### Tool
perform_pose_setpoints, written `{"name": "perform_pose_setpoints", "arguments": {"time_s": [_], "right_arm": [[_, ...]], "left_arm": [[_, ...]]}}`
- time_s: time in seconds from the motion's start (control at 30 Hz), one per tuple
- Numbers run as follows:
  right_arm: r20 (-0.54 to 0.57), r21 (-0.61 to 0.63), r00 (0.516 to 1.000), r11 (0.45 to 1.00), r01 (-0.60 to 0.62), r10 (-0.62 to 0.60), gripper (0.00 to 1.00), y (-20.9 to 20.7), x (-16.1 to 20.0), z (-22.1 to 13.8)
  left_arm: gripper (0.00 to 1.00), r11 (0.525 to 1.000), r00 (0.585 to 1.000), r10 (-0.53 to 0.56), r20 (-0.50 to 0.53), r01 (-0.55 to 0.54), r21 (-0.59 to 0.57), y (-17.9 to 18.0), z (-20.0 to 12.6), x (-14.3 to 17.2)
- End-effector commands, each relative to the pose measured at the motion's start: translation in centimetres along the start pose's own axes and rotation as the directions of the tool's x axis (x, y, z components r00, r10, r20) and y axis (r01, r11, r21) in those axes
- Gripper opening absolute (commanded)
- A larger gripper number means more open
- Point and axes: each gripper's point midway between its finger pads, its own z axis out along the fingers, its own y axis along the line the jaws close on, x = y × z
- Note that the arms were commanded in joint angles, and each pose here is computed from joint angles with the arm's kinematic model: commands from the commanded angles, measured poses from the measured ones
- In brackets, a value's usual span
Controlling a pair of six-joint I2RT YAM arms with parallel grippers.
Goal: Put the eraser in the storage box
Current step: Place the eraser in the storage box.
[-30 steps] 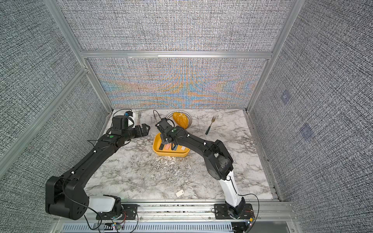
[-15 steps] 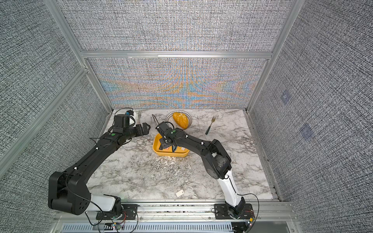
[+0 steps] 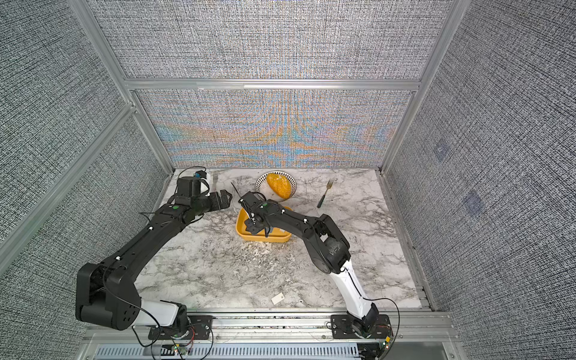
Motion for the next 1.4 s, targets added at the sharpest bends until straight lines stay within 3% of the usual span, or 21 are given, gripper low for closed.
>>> {"name": "perform_pose_setpoints", "arguments": {"time_s": [0.0, 0.37, 0.63, 0.8, 1.17, 1.37], "right_arm": [[-0.02, -0.001, 0.999, 1.0, 0.025, -0.025, 0.23, 0.1, 0.3, 0.3], [-0.042, 0.002, 0.999, 1.0, 0.023, -0.023, 0.26, 0.0, 1.0, 1.6], [-0.051, 0.006, 0.998, 1.0, 0.022, -0.022, 0.33, 0.0, 1.2, 2.2], [-0.042, 0.004, 0.999, 1.0, 0.017, -0.017, 0.44, 0.0, 0.9, 2.0], [0.099, 0.012, 0.994, 0.999, -0.048, 0.046, 0.59, -0.8, -2.4, -3.5], [0.116, 0.025, 0.986, 0.992, -0.123, 0.119, 0.61, -1.6, -0.3, -7.6]], "left_arm": [[1.0, 1.0, 1.0, 0.01, 0.003, -0.01, -0.005, 0.0, -0.2, -0.2], [1.0, 1.0, 1.0, 0.009, 0.005, -0.009, -0.021, 0.3, -0.2, -0.2], [1.0, 1.0, 1.0, 0.01, 0.004, -0.01, -0.026, 0.4, -0.1, -0.2], [1.0, 1.0, 1.0, 0.01, 0.002, -0.01, -0.03, 0.5, -0.1, -0.1], [1.0, 0.999, 1.0, 0.01, 0.009, -0.009, -0.035, 0.6, -0.4, -0.3], [1.0, 1.0, 1.0, 0.012, 0.023, -0.011, -0.029, 0.4, -0.9, -0.6]]}}
